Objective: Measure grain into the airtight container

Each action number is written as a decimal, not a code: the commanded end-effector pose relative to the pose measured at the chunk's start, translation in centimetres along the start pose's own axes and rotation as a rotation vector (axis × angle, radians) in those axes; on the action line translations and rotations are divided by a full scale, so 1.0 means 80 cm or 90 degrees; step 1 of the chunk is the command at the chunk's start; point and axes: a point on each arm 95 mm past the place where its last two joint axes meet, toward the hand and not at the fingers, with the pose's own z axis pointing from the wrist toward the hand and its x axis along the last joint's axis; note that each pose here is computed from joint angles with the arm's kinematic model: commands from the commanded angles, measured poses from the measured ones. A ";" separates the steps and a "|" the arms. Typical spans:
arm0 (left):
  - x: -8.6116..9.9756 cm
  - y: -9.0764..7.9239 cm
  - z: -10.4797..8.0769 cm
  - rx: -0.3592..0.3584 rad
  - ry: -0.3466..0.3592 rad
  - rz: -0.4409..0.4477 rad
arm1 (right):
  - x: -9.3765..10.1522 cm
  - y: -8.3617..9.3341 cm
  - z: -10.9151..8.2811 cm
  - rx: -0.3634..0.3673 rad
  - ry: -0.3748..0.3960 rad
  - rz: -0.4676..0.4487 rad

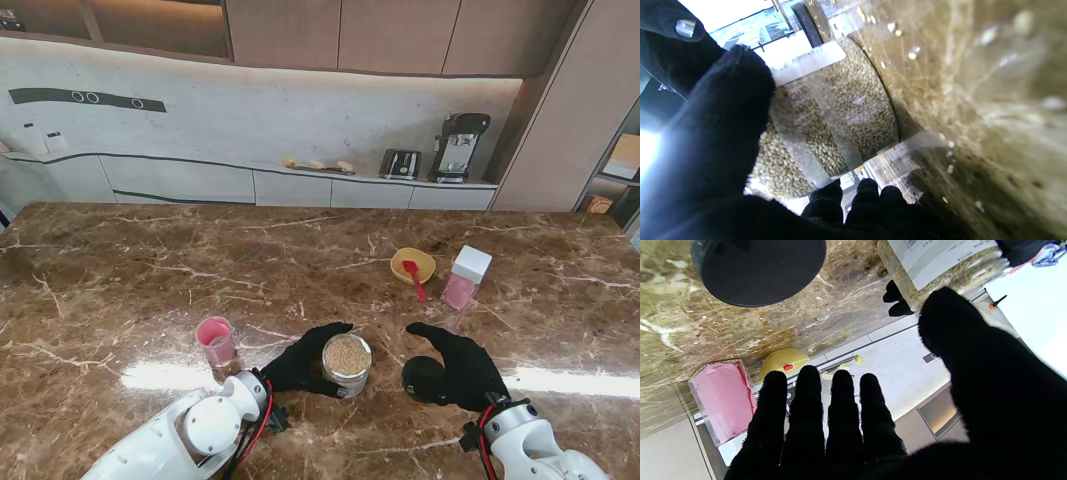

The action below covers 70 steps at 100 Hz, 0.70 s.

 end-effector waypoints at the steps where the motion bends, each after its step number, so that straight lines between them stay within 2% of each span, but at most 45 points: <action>1: -0.019 0.024 -0.006 -0.024 -0.038 -0.013 | -0.001 -0.005 -0.003 0.023 -0.011 -0.011; 23: -0.021 0.028 -0.005 -0.023 -0.042 -0.019 | -0.004 -0.007 -0.006 0.056 -0.042 -0.035; 57: -0.027 0.031 -0.010 -0.017 -0.046 -0.027 | -0.006 -0.016 -0.007 0.117 -0.098 -0.187; 70: -0.029 0.031 -0.011 -0.015 -0.047 -0.026 | -0.004 -0.022 -0.004 0.162 -0.107 -0.249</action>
